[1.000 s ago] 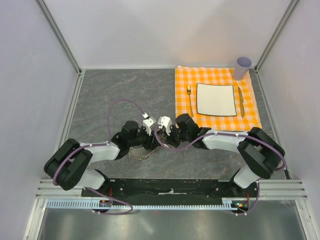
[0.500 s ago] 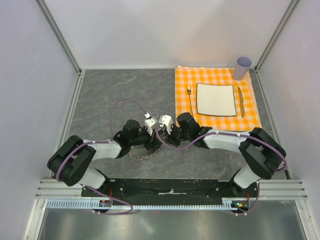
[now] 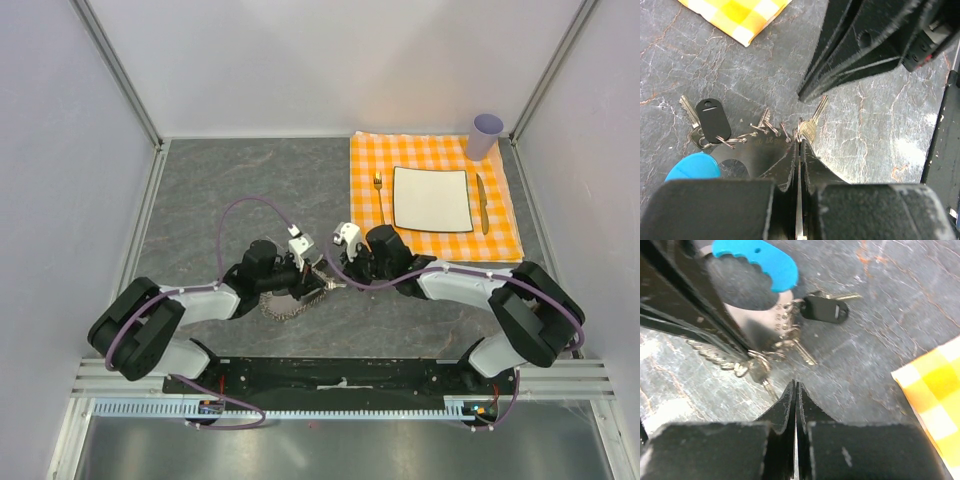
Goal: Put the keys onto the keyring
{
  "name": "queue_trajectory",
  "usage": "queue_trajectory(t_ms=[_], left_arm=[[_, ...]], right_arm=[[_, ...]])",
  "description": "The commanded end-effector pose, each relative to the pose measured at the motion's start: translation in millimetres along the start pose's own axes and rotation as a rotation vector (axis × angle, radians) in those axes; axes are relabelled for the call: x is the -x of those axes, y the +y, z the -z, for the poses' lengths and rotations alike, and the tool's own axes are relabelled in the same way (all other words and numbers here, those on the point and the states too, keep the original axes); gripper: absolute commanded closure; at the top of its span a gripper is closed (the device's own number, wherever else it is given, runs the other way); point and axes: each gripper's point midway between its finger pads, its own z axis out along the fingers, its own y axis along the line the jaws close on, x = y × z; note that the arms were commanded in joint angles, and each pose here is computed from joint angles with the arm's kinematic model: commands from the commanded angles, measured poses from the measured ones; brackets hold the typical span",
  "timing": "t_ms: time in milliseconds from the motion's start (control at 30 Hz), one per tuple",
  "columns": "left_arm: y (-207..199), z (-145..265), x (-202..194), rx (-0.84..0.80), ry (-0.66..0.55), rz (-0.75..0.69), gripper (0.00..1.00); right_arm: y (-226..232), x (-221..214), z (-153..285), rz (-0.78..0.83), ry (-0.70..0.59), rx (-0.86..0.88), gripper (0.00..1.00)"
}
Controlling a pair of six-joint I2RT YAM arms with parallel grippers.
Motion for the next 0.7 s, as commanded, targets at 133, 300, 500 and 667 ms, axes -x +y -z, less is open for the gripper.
queue_trajectory(t_ms=[133, 300, 500, 667], left_arm=[[-9.0, 5.7, 25.7, -0.035, -0.105, -0.081, 0.98], [-8.2, 9.7, 27.5, -0.020, -0.125, -0.092, 0.98], [-10.6, 11.2, 29.4, -0.029, -0.139, -0.099, 0.98], [-13.4, 12.3, 32.9, -0.040, -0.156, -0.103, 0.98]], right_arm=[[-10.4, 8.2, 12.5, -0.060, -0.055, -0.055, 0.74], [2.7, 29.1, 29.5, -0.048, -0.172, 0.075, 0.48], [24.8, 41.4, 32.4, -0.056, -0.195, 0.223, 0.43], [31.2, 43.3, 21.6, -0.074, -0.175, 0.296, 0.42]])
